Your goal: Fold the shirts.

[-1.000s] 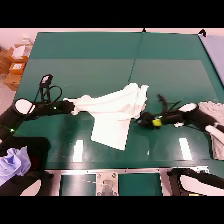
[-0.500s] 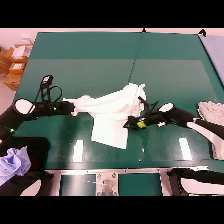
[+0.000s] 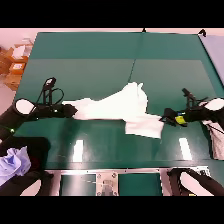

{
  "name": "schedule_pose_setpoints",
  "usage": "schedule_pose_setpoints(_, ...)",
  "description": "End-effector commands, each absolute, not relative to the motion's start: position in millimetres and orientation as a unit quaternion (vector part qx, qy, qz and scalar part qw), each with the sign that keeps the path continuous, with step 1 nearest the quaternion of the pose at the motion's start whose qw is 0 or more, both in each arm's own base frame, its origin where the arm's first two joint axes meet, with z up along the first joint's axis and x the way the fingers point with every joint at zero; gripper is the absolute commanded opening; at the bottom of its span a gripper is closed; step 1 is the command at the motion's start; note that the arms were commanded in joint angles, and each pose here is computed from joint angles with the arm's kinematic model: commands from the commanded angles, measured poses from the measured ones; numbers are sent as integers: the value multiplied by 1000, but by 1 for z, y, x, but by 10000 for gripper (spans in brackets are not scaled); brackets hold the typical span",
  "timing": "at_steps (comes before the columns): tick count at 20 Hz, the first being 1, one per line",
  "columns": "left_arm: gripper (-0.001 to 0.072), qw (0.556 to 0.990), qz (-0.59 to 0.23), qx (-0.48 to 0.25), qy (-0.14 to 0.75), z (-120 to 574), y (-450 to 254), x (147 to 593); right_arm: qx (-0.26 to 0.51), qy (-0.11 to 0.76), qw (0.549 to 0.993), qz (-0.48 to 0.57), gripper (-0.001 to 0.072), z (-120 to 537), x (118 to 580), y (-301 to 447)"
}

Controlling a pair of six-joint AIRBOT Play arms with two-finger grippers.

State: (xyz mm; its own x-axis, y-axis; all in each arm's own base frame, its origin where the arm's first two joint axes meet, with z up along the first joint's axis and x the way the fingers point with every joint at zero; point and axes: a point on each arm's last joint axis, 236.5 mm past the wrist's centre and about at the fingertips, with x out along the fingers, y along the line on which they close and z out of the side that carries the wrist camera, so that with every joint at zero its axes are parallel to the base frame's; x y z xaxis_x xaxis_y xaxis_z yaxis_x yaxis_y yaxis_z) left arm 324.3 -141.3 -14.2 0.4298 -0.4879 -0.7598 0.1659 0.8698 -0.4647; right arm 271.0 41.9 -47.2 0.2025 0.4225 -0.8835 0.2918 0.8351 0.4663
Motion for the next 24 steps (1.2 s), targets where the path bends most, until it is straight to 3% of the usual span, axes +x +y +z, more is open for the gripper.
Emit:
schedule_pose_setpoints(1,594,818,-202,-166,512,-14,-144,317,294,625,723,6,15,-47,262,16)
schedule_pose_setpoints(5,593,831,-179,-133,510,22,-104,335,283,627,726,9,15,-49,261,14)
schedule_pose_setpoints(8,594,843,-91,-175,501,22,-24,350,281,618,734,3,15,-49,266,10)
schedule_pose_setpoints(10,593,818,-71,-203,534,-5,0,345,284,614,736,2,15,-50,269,10)
schedule_pose_setpoints(15,593,742,-143,-273,595,-77,-51,352,286,614,735,3,15,-50,269,11)
schedule_pose_setpoints(21,592,730,-171,-345,565,-103,-89,382,286,614,735,3,15,-50,269,11)
schedule_pose_setpoints(22,566,738,-168,-349,552,-101,-88,390,286,614,735,3,15,-50,269,11)
schedule_pose_setpoints(23,333,746,-165,-350,542,-99,-86,397,286,614,735,3,15,-50,269,11)
schedule_pose_setpoints(24,171,749,-165,-349,539,-97,-85,400,286,614,735,3,15,-50,269,11)
